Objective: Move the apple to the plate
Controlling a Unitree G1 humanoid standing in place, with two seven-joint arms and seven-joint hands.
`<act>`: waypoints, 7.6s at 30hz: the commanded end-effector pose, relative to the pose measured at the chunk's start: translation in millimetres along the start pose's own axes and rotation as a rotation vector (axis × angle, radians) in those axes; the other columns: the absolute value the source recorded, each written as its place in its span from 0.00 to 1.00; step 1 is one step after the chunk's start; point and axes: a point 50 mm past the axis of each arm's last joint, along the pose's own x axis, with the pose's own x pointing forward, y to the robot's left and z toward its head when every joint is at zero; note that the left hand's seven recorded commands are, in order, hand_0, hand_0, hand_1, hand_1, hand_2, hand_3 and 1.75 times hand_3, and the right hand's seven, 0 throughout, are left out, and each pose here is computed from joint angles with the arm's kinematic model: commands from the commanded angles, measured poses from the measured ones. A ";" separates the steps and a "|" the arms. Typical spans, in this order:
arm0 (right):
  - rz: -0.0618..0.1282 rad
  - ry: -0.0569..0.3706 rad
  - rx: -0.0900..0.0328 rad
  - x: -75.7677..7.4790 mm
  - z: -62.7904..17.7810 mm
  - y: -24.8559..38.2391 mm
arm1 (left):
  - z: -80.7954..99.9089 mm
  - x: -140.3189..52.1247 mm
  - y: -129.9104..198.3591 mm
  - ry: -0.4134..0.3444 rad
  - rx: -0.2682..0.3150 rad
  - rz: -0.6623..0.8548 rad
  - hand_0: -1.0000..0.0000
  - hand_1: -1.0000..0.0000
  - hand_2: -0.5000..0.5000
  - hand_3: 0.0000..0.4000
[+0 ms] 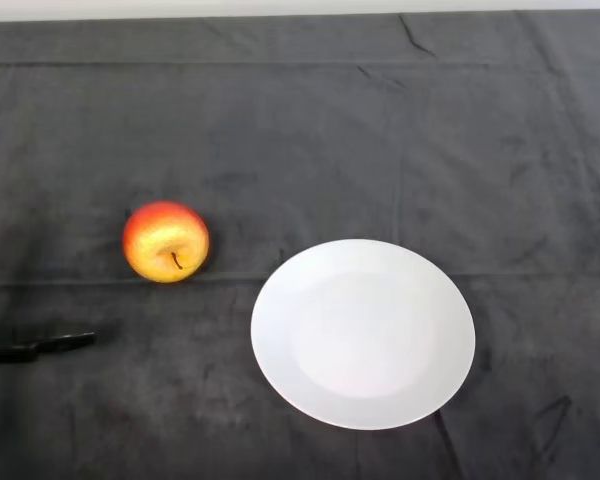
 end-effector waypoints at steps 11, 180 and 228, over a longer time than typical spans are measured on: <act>0.024 -0.037 -0.005 -1.7 9.5 5.9 | 35.8 22.6 -43.3 -0.162 0.059 -0.098 1.00 1.00 0.50 0.00; 0.022 -0.039 -0.007 -1.7 9.5 5.9 | 75.5 16.7 -233.0 -0.234 0.337 -0.683 0.00 0.00 0.50 1.00; 0.022 -0.039 -0.008 -1.7 9.3 5.8 | 121.7 52.9 -116.5 -0.360 0.275 -0.399 1.00 1.00 0.50 0.00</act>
